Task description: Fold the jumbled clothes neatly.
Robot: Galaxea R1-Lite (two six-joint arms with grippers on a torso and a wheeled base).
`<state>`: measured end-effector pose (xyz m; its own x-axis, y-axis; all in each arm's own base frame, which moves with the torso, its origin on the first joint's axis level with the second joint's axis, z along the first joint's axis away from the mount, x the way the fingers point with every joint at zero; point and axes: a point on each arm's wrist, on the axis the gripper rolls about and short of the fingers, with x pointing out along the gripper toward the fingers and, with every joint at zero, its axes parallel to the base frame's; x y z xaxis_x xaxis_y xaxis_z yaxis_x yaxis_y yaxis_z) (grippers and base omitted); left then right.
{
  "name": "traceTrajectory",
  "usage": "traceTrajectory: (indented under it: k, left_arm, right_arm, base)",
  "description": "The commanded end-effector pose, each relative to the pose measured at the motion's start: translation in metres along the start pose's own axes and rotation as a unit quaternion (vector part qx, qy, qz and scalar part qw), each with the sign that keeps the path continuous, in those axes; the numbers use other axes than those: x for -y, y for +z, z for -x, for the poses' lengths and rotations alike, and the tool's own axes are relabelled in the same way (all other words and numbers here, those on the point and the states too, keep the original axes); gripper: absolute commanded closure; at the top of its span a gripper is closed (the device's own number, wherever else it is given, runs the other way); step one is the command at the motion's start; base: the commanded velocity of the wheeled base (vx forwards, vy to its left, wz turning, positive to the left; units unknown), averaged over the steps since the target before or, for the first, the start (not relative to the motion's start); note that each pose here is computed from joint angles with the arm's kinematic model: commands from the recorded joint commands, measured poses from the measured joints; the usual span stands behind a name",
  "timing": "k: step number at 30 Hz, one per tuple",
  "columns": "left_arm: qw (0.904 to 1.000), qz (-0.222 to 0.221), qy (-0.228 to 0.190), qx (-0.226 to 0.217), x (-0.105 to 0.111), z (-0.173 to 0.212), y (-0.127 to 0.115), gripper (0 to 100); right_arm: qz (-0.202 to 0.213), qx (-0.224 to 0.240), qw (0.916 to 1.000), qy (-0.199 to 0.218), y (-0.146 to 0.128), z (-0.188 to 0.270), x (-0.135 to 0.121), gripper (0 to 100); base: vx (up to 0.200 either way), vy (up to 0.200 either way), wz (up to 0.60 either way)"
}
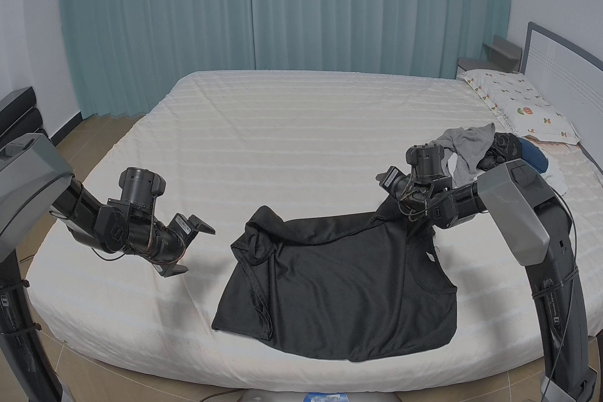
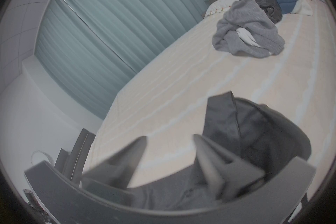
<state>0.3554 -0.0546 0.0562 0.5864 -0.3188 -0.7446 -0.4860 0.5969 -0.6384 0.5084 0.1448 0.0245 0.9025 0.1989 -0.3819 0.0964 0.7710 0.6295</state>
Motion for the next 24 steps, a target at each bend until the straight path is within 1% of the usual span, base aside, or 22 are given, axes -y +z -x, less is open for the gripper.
traceTrajectory:
  k: [1,4,6,8,14,17,20,23,24]
  left_arm:
    - [1.0000,0.002,0.002,0.000,-0.001,-0.001,0.001,0]
    - [1.0000,0.002,0.003,-0.001,-0.002,-0.002,0.001,0]
    - [1.0000,0.002,0.003,-0.001,-0.002,-0.002,0.000,0]
    - [1.0000,0.003,0.005,-0.004,-0.004,-0.001,-0.001,0]
    - [1.0000,0.002,0.005,-0.004,-0.004,-0.002,-0.001,0]
    - [1.0000,0.003,0.004,-0.004,-0.004,-0.001,-0.001,0]
    - [1.0000,0.002,0.003,-0.004,-0.003,-0.001,-0.001,0]
    - [1.0000,0.001,-0.001,0.001,-0.003,-0.003,0.000,0]
    - [1.0000,0.001,-0.002,0.001,-0.003,-0.003,0.000,0]
  right_arm:
    - [-0.007,-0.044,0.9990,-0.002,0.011,0.034,0.002,0]
    - [-0.008,-0.055,0.9983,-0.015,0.006,0.034,0.009,0]
    - [-0.008,-0.074,0.9967,-0.033,-0.003,0.033,0.018,0]
    - [-0.008,-0.084,0.9956,-0.041,-0.009,0.031,0.023,0]
    - [-0.007,-0.098,0.9936,-0.057,-0.025,0.017,0.037,0]
    - [-0.008,-0.090,0.9944,-0.054,-0.025,0.010,0.039,0]
    - [-0.019,-0.071,0.9963,-0.046,-0.014,0.001,0.040,0]
    - [-0.021,-0.067,0.9966,-0.044,-0.014,-0.004,0.040,0]
    - [-0.022,-0.065,0.9967,-0.043,-0.014,-0.006,0.040,100]
  base:
    - [0.000,0.000,0.00]
    - [0.000,0.000,0.00]
    - [0.000,0.000,0.00]
    - [0.000,0.000,0.00]
    - [0.000,0.000,0.00]
    - [0.000,0.000,0.00]
    - [0.000,0.000,0.00]
    - [0.000,0.000,0.00]
    - [0.000,0.000,0.00]
